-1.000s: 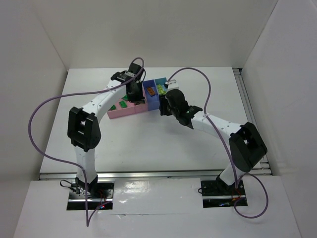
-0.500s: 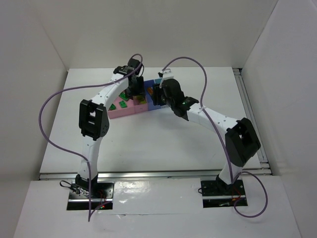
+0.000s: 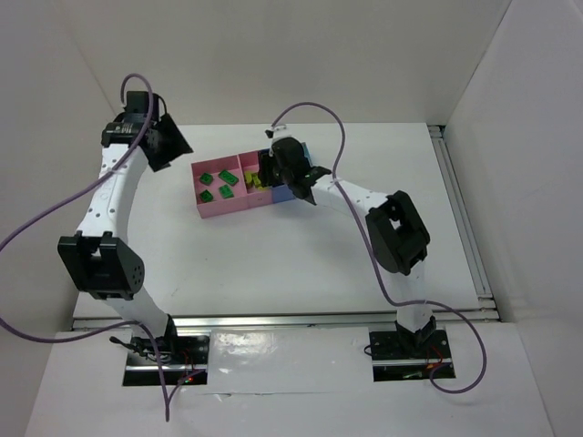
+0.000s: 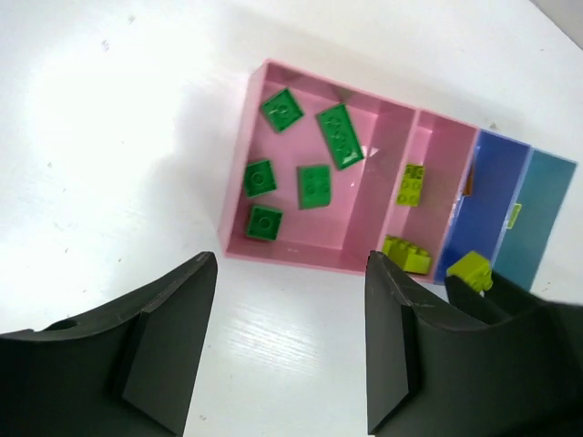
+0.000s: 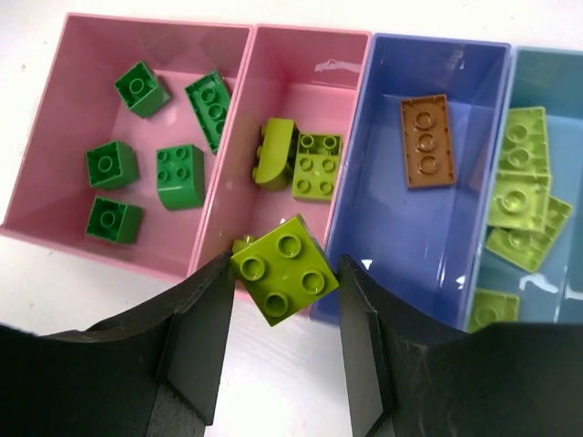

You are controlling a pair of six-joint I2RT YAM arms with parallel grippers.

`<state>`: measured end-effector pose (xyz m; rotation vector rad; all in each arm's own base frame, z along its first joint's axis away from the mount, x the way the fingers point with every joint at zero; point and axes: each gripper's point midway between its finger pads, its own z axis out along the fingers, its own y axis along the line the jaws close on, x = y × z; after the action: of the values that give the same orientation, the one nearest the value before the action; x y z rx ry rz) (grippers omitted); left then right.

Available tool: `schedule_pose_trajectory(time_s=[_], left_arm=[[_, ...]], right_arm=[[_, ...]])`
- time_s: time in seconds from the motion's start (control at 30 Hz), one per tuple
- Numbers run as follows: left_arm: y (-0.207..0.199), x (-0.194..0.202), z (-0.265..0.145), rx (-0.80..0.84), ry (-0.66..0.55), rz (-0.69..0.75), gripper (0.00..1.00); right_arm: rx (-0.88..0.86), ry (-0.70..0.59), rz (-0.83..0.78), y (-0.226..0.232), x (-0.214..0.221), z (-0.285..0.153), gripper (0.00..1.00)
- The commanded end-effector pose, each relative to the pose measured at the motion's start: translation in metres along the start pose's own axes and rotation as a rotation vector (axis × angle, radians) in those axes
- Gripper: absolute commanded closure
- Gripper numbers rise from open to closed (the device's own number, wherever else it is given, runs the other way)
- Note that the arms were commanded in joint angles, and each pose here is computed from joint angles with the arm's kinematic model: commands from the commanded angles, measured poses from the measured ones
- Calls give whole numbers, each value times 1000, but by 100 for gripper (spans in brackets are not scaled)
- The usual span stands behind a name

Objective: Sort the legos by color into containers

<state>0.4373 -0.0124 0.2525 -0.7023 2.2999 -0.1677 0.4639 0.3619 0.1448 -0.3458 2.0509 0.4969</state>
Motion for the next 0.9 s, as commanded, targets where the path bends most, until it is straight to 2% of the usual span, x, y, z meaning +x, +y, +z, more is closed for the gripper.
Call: schedule_pose_trajectory(time_s=[0.0, 0.03, 0.1, 0.13, 0.17, 0.23, 0.3, 0.33, 0.37, 0.43, 0.47, 0.5, 0.53, 0.57, 0.6, 0.67, 0.7, 0.73, 0.77, 0.83, 0.87], left_arm=[[6, 28, 5, 21, 80, -24, 30], [7, 32, 6, 21, 95, -24, 30], [11, 31, 4, 17, 89, -23, 30], [11, 32, 4, 26, 94, -13, 30], [11, 32, 4, 26, 94, -13, 30], [12, 34, 4, 26, 94, -13, 30], [12, 38, 5, 30, 107, -13, 30], [12, 38, 5, 30, 107, -13, 30], [12, 42, 6, 35, 122, -13, 30], [10, 40, 6, 39, 114, -24, 30], [13, 44, 8, 33, 124, -23, 30], [12, 46, 10, 40, 129, -24, 30], [11, 44, 11, 45, 122, -24, 30], [13, 48, 13, 40, 131, -24, 30], [12, 46, 9, 45, 123, -24, 30], [12, 53, 11, 43, 137, -6, 30], [13, 54, 9, 43, 137, -6, 30], [13, 54, 9, 43, 137, -6, 30], [13, 57, 7, 51, 142, -6, 30], [11, 60, 4, 70, 156, 3, 30], [9, 59, 0, 84, 150, 3, 30]], right_arm=[[-39, -103, -2, 17, -40, 15, 55], [-37, -95, -3, 18, -39, 21, 49], [-24, -51, -7, 16, -26, 43, 28], [-34, -89, -19, 23, -52, 43, 15], [-12, -62, -35, 19, -49, 45, 13], [-11, -95, -54, 25, -59, 40, 8], [3, -133, -58, 22, -70, 29, 6], [11, -181, -51, 22, -90, 11, 6], [39, -166, -52, 14, -78, 6, 6], [109, -262, -7, 3, -108, -27, 4], [152, -233, -1, -9, -90, -33, 4], [226, -250, 28, -23, -90, -43, 0], [255, -291, 55, -31, -105, -64, 0], [304, -279, 69, -41, -99, -73, 0], [379, -221, 101, -61, -75, -79, 0], [508, -225, 160, -87, -70, -108, 0], [576, -159, 199, -106, -43, -117, 0], [631, -147, 227, -123, -37, -127, 0], [649, -138, 256, -129, -33, -141, 0], [734, -33, 296, -150, 9, -162, 0], [761, -27, 313, -156, 14, -177, 0]])
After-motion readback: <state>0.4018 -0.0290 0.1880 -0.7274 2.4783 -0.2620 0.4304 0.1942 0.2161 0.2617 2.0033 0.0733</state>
